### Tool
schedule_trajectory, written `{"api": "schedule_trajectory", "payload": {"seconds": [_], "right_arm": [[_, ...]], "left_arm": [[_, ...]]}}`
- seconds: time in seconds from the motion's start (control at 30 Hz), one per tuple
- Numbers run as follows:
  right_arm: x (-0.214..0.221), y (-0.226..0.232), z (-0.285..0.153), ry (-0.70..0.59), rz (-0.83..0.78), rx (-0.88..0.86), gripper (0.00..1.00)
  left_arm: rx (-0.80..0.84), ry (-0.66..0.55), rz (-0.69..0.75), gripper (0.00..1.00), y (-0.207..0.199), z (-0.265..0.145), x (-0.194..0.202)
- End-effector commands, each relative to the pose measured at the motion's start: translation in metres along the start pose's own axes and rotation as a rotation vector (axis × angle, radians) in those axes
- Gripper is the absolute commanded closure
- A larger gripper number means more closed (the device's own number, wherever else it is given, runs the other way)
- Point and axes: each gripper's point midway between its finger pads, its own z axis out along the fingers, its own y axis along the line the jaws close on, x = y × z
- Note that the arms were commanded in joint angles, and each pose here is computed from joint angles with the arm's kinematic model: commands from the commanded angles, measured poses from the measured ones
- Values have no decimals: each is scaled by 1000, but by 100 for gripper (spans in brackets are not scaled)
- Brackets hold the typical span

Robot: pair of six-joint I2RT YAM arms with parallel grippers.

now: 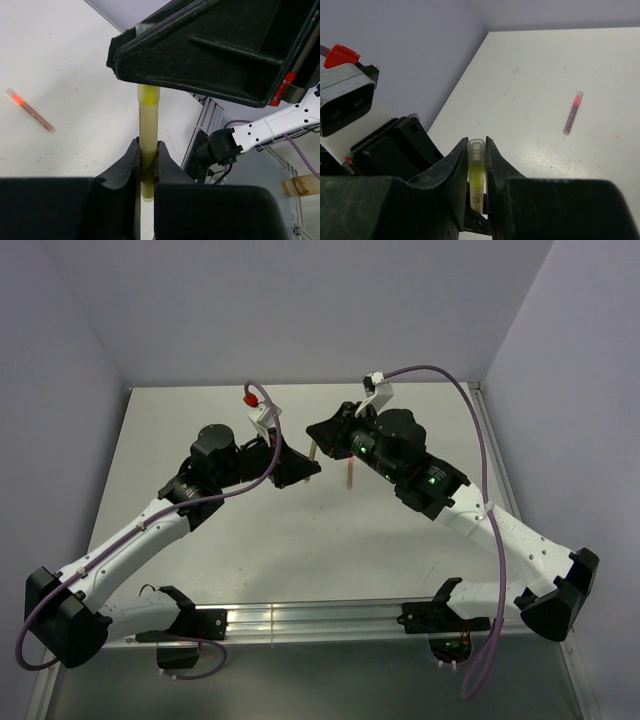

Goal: Insert the pens into the pen caps

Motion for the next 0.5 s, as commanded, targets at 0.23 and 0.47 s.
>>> {"api": "schedule_trajectory", "payload": {"seconds": [0.23,0.47], "right_arm": [[44,12,-14,144,-39,-68,100],[72,10,-21,210,-48,-72,100]], "left_arm": [[5,-168,134,100,-20,8,-73],[-21,-185,174,100,-19,11,-89]]}}
